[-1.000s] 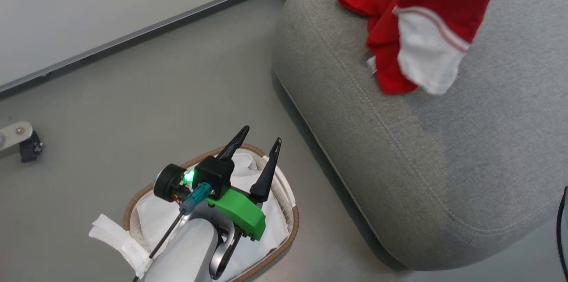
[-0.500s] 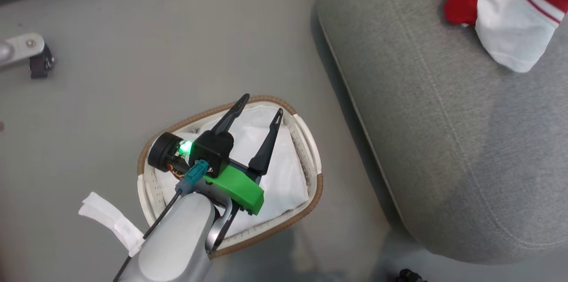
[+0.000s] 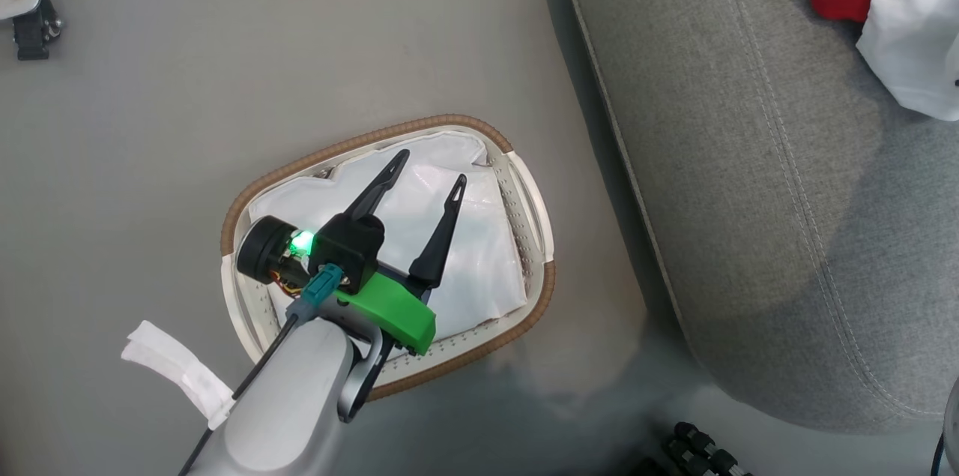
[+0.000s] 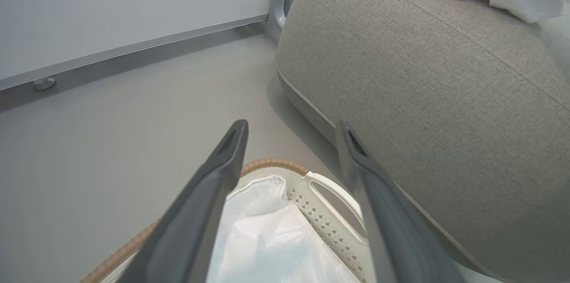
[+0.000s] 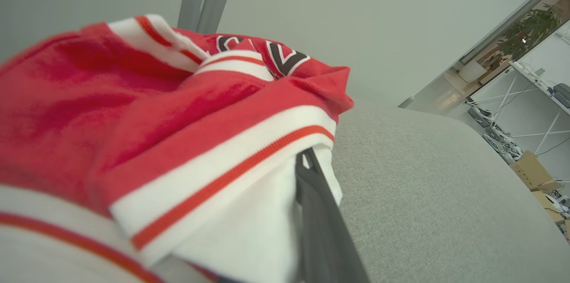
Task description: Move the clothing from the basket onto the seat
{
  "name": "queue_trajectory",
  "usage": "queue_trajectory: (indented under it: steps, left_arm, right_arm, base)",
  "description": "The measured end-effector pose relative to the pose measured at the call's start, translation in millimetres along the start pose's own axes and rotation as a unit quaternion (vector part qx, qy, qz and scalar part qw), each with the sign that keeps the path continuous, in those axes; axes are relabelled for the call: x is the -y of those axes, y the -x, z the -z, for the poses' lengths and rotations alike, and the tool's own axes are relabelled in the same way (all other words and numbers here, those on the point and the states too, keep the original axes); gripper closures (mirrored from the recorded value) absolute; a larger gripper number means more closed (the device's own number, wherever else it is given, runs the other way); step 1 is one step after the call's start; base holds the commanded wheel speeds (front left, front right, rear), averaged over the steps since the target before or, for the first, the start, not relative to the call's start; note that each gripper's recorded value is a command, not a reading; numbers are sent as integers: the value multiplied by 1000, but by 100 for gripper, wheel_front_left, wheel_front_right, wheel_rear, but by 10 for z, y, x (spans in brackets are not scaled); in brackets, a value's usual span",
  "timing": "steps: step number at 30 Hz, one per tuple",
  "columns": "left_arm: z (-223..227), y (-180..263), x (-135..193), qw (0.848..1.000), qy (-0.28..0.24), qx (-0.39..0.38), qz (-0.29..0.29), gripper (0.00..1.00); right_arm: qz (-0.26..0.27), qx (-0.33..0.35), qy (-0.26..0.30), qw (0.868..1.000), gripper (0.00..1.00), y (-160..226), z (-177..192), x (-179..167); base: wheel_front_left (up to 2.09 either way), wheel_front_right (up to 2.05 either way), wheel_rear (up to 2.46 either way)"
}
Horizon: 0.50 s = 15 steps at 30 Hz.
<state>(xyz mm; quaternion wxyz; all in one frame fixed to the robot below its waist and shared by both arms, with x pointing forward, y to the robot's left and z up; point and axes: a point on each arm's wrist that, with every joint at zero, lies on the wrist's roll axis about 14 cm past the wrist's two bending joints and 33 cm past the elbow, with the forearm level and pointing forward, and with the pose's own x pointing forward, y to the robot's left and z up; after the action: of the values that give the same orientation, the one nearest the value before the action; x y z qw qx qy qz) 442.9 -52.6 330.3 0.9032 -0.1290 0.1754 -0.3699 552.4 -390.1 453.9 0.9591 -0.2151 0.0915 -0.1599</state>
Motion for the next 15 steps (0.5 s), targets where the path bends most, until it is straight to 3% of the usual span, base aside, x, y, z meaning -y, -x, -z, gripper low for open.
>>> queue_trajectory:
  steps: [1,2,3,4,15]
  left_arm:
    - [-1,-4,5,1000,0,0,1,0]
    - [-5,-7,3,1000,-1,0,1,0]
    - [-11,-8,-5,1000,-2,1,1,0]
    - [-33,-10,-15,1000,-5,4,0,0]
    - [-333,38,34,999,-3,38,-5,0]
  right_arm:
    - [0,-3,1,1000,96,24,29,5]
    - [0,-5,1,1000,78,46,45,9]
    - [0,-5,2,1000,33,62,51,8]
    - [-1,-6,3,1000,0,85,57,6]
    - [-16,7,5,1000,0,473,1,-2]
  base:
    - [0,0,0]
    - [0,0,0]
    - [0,0,0]
    - [0,0,0]
    - [0,0,0]
